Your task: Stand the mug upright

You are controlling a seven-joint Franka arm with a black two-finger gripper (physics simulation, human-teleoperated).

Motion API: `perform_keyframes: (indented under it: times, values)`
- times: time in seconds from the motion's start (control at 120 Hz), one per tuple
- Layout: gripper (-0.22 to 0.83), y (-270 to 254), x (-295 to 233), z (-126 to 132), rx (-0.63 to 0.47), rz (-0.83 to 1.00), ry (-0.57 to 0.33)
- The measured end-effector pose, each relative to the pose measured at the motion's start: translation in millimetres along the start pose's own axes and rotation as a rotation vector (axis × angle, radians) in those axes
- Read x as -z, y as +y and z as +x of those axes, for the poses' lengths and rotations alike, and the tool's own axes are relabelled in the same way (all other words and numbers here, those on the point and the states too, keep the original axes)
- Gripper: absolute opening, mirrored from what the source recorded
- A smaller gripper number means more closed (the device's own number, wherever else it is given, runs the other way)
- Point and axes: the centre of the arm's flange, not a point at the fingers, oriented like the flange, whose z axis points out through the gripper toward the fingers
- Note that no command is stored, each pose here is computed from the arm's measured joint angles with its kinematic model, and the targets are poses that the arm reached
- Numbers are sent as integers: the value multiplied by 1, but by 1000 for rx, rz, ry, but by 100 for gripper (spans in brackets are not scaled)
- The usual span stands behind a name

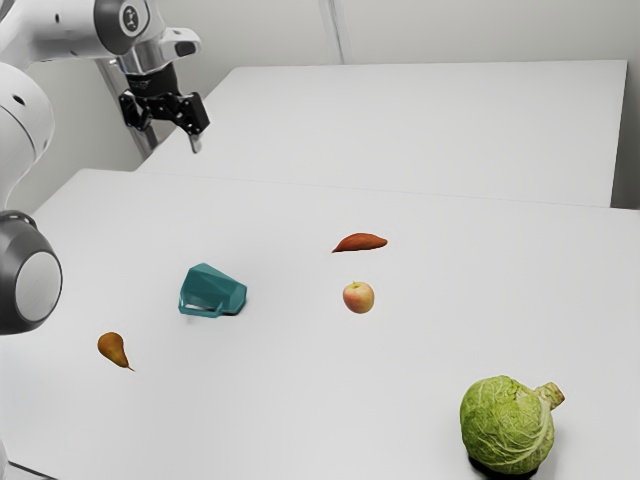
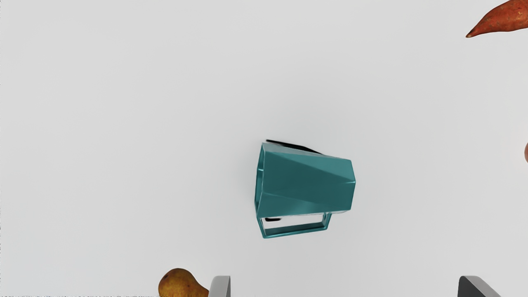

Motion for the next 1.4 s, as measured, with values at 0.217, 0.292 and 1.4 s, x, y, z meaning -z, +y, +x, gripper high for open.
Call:
perform_keyframes:
  times: [0.217, 0.292, 1.4]
  values:
    - [61, -18, -5, -1, 26, -5, -9]
    - [62, -22, -11, -5, 32, -39, -12]
    - [61, -143, -245, -37, -46, -634, 43]
